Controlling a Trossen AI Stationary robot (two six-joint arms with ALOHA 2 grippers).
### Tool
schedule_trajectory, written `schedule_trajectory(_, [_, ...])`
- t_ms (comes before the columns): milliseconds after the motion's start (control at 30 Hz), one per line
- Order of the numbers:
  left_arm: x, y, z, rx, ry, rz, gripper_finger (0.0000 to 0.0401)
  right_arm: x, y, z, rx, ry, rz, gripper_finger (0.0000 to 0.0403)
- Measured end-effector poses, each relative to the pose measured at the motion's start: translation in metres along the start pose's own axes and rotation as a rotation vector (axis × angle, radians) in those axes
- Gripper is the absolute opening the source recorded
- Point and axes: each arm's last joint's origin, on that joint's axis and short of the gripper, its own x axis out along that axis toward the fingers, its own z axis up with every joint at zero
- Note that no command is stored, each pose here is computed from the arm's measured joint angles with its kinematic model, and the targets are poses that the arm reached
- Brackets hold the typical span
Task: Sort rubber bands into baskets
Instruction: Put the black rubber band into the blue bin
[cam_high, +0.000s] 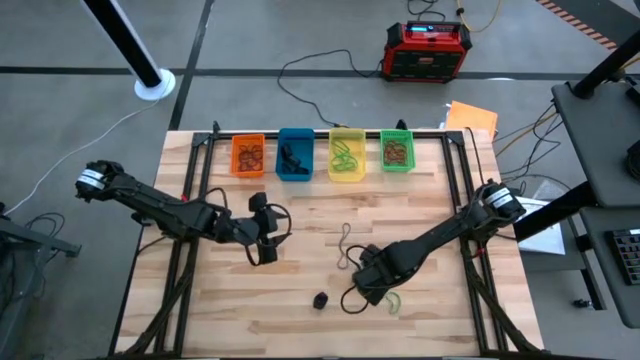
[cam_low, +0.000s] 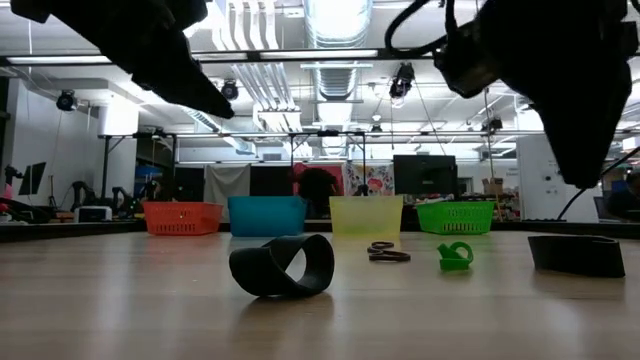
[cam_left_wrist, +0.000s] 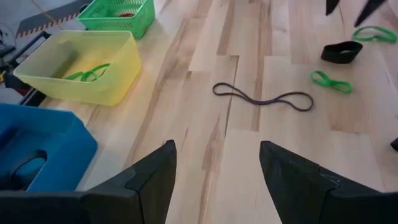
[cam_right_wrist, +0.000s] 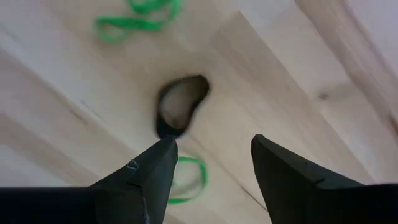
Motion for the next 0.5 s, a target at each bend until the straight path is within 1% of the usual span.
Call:
schedule_trajectory(200, [-0.006, 0.000, 0.015, -0.015, 0.000, 0.002, 0.0214, 0.002, 0.009, -0.002, -0.003, -0.050, 0.066, 0.0223])
schedule_trajectory(367, [-0.010, 0.001, 0.025, -0.002, 0.009, 0.006, 0.0214, 0.007, 0.011, -0.001, 0.007, -0.101, 0.085, 0.0240])
schedule_trajectory(500, [-0.012, 0.001, 0.029, 0.013, -0.001, 0.005, 0.0214, 0.017, 0.009, -0.002, 0.027, -0.106, 0.103, 0.0249])
